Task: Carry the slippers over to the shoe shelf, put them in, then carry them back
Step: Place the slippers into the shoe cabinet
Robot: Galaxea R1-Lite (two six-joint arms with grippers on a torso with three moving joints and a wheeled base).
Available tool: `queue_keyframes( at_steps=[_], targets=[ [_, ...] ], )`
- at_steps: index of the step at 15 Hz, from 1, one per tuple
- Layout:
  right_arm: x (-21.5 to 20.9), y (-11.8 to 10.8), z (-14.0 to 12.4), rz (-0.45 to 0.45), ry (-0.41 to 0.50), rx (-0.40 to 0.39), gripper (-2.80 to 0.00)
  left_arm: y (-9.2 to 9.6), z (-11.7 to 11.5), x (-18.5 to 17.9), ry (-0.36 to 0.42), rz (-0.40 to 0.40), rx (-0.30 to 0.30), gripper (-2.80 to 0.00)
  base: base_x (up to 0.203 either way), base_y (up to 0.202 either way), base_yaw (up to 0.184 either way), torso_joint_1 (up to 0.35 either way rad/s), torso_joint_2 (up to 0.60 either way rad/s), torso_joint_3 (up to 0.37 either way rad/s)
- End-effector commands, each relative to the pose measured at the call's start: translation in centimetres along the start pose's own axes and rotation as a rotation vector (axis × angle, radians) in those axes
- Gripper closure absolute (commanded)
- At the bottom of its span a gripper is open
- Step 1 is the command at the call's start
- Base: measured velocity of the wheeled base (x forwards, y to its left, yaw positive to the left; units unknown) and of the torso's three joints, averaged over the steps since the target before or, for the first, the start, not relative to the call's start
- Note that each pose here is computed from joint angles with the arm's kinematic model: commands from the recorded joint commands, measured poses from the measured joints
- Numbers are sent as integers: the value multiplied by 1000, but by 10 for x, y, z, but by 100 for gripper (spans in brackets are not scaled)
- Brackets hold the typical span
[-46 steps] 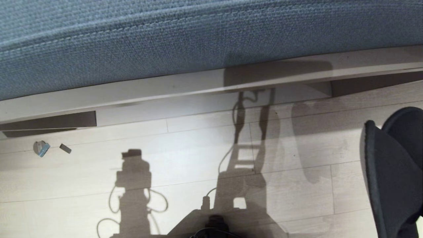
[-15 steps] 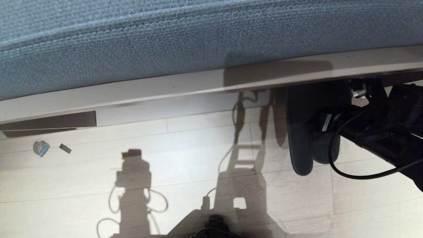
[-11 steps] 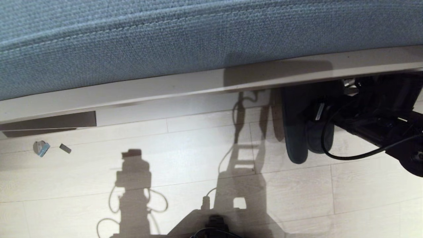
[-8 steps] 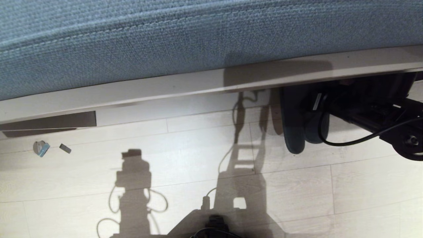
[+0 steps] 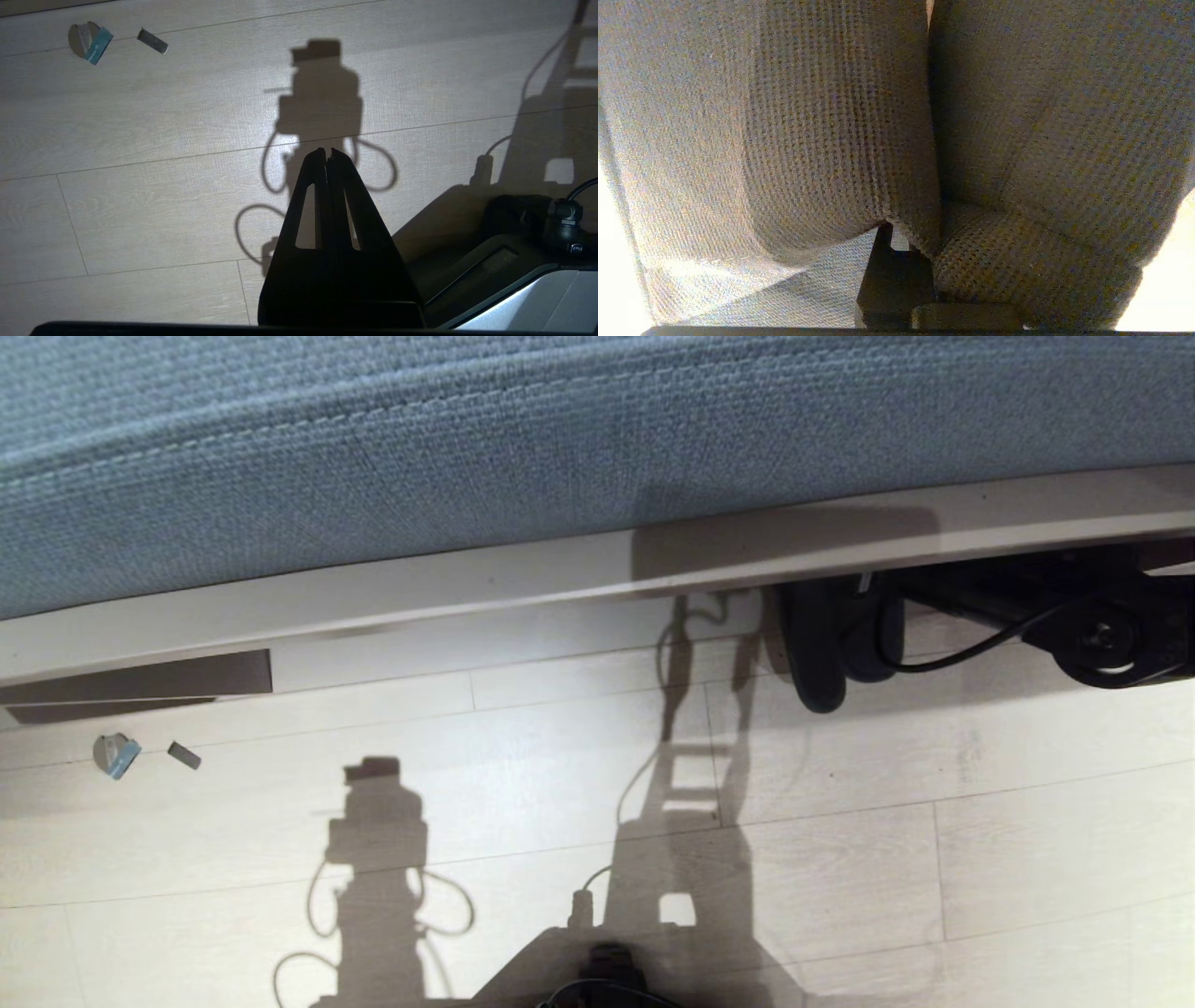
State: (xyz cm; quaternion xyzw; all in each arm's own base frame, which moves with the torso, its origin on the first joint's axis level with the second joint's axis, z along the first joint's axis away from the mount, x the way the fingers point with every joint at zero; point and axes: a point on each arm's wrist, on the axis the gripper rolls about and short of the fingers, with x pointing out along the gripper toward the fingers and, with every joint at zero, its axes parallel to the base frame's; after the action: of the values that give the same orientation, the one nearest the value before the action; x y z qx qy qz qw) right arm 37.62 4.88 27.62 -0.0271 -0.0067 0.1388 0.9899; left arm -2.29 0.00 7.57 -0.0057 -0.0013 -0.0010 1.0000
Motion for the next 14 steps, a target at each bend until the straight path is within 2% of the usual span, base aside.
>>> queue_keyframes(
  at_steps=[1,8,14],
  targets=[
    [15,-3,1,4,-6,-13,0,0,0,0,-1,-1,1,0,0,0,0,0,0,0],
    [41,-15,24,-10,25,-65,0,0,0,0,-3,-1,-1,0,0,0,0,0,0,0],
    [53,-17,27,-13,10,-81,0,0,0,0,-2,0,-1,0,0,0,0,0,0,0]
  ],
)
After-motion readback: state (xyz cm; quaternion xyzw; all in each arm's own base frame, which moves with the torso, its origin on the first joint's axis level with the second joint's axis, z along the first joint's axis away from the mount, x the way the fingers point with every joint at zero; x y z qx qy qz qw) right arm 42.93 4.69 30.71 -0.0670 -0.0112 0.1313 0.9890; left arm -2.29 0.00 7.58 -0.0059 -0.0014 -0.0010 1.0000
